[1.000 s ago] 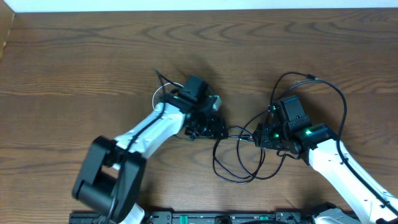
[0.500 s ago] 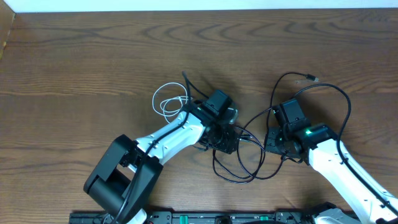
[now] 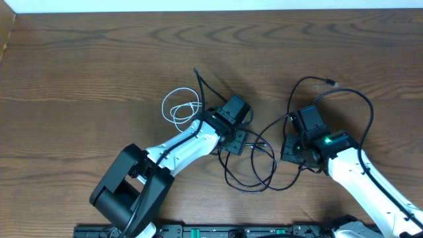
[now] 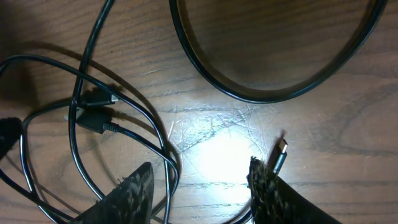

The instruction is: Untangle cables

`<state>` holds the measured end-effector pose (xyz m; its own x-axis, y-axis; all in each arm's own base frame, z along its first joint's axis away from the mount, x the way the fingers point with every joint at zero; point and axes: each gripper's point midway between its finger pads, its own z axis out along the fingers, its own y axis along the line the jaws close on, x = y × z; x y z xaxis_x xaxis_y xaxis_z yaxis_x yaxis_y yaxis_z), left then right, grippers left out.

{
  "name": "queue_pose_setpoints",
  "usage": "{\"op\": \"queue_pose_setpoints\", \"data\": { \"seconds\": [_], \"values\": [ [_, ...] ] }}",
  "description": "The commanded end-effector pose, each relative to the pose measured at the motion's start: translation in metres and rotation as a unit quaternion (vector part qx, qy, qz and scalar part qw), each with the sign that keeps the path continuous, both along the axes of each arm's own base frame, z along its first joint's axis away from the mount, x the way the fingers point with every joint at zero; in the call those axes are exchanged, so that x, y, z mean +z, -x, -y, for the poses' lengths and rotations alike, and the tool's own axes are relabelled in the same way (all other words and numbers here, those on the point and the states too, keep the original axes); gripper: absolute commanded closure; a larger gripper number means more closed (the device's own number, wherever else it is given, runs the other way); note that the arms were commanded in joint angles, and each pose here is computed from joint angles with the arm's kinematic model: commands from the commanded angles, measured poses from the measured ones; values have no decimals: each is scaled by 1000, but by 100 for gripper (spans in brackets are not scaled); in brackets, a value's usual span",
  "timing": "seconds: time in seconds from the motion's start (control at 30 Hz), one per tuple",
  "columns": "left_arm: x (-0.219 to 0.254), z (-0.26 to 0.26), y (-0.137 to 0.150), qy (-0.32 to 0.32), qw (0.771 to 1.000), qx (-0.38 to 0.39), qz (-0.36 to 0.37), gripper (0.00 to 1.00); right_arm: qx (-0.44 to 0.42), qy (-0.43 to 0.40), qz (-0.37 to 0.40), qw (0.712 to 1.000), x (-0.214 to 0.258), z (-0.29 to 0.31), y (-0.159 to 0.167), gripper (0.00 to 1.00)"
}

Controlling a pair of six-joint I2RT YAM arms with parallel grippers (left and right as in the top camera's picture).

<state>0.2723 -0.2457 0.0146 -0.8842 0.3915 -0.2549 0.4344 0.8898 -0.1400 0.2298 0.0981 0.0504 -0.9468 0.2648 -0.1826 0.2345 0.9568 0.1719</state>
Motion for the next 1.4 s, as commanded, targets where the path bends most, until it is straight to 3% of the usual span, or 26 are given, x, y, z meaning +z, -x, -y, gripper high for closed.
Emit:
{"op": "queue_pose_setpoints", "data": {
  "seconds": [0.0, 0.63, 0.83, 0.9, 1.03, 1.37],
  "values": [
    [-2, -7, -7, -23, 1000, 1, 18, 35, -10, 6, 2, 1000, 0, 3, -1, 54],
    [-25, -23, 12, -42, 999, 1, -5, 36, -10, 5, 1, 1000, 0, 3, -1, 54],
    [-24, -22, 11, -39, 999, 1, -2, 92, -10, 4, 0, 1000, 0, 3, -1, 54],
    [-17, -20, 9, -33, 999, 1, 5, 92, -10, 4, 0, 1000, 0, 3, -1, 55],
    [15, -10, -3, -4, 999, 2, 37, 93, -10, 4, 1, 1000, 0, 3, -1, 50],
    [169, -5, -30, 160, 970, 46, 177, 93, -10, 1, 6, 1000, 0, 2, -3, 46]
  ]
}}
